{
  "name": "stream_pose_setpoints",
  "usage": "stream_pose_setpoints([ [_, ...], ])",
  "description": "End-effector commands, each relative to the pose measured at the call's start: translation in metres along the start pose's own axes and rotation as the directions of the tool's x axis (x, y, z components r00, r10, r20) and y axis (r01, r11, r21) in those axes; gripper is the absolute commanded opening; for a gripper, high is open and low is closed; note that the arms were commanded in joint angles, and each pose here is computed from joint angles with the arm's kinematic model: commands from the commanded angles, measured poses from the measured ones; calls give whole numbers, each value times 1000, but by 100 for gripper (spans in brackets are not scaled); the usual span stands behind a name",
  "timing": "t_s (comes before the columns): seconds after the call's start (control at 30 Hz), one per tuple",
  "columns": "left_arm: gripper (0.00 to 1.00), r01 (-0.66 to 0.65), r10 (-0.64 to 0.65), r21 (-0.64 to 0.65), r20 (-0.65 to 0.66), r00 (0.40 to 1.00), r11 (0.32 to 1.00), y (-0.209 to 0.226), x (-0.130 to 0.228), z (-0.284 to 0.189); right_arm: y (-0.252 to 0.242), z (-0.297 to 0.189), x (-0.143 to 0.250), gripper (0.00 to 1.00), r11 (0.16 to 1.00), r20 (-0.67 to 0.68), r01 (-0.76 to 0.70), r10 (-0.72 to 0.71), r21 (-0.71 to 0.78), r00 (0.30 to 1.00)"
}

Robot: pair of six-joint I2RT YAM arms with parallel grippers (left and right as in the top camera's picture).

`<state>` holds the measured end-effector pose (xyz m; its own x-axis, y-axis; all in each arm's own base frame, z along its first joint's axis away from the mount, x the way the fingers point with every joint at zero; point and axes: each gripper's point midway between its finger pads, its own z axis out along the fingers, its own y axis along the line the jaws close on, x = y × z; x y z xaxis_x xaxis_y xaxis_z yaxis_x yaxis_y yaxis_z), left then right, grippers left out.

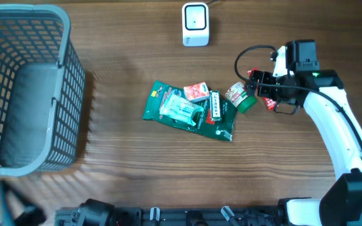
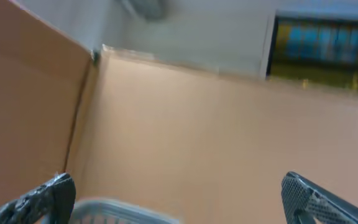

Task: Scan the item barcode
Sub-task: 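Move the right gripper to the green-capped jar and grasp it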

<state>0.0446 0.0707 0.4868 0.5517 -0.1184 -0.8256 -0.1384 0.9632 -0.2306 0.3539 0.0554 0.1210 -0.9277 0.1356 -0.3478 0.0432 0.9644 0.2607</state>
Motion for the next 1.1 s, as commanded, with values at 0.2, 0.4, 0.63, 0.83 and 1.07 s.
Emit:
stream_pose_setpoints([
  [0.2,100,16,-14,0,-375,927,1000,-24,193,17,34,32,17,99,892,-75,444,-450,-78,890],
  [0.4,100,-53,53,13,-495,867,998,-20,244,5,-5,99,51,99,904,-313,428,-407,-1,858],
  [0.63,100,-100,97,25,-573,814,995,-15,264,-7,-3,100,45,77,959,-303,280,-253,50,919],
  [0.83,100,-102,99,26,-575,812,994,-15,264,-8,27,66,44,72,989,-376,141,-146,-41,915],
  [1.07,100,5,74,142,-546,834,990,-43,256,-4,19,69,32,91,986,-338,167,-151,17,929],
])
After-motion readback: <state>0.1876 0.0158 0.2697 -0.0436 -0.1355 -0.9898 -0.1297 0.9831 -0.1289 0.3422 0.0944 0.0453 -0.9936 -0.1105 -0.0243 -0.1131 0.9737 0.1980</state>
